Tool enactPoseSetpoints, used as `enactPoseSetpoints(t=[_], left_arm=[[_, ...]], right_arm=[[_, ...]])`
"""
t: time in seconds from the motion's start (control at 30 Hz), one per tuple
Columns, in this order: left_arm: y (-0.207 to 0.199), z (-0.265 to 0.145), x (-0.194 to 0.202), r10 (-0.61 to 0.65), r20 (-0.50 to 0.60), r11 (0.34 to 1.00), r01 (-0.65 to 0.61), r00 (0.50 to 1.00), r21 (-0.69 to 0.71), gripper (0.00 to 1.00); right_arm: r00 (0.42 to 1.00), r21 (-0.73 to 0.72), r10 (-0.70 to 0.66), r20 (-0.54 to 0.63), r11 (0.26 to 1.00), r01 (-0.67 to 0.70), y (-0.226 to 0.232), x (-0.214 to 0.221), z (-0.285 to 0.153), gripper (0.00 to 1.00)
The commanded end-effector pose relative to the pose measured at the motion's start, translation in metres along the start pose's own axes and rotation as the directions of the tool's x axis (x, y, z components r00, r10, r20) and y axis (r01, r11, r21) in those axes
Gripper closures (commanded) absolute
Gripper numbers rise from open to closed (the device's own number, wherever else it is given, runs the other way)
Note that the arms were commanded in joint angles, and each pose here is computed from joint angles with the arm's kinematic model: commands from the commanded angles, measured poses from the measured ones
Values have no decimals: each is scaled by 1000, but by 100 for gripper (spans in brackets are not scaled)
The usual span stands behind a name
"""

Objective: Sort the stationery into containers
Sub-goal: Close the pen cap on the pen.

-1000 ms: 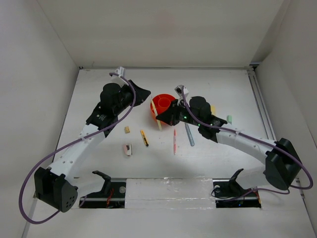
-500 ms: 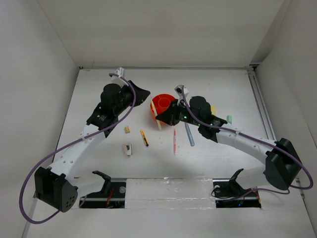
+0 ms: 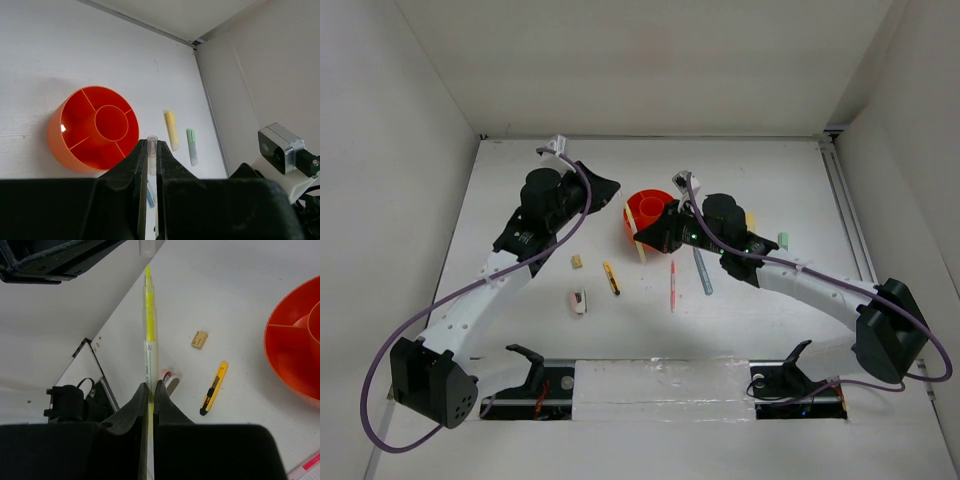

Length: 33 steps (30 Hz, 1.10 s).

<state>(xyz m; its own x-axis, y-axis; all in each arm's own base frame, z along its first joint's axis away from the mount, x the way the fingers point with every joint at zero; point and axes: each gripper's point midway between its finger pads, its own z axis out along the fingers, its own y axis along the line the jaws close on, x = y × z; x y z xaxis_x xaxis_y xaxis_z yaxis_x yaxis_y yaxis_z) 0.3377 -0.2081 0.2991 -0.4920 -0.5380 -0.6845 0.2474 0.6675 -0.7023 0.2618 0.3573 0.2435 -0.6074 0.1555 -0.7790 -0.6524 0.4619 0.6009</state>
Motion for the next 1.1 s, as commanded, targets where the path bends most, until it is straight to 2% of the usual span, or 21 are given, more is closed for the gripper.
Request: enactPoseSetpoints(t=[0.0,0.47,0.67,1.07], left_arm=[[-14,-5,-11,7,40,998,-9,999,60,100],[-17,-6,-9,-1,26,997,-1,1000,74,100],[-4,-4,-16,-18,71,1000,17,997,3,100],[-6,-9,-22,-27,91,1000,26,996,11,100]], right_arm=[[995,-78,-33,90,996,41,29,-33,2,100],[996,-87,-34,84,995,41,30,-35,9,100],[997,-94,-34,74,995,41,31,-28,7,100],[997,-76,-29,64,996,34,27,-21,10,100]])
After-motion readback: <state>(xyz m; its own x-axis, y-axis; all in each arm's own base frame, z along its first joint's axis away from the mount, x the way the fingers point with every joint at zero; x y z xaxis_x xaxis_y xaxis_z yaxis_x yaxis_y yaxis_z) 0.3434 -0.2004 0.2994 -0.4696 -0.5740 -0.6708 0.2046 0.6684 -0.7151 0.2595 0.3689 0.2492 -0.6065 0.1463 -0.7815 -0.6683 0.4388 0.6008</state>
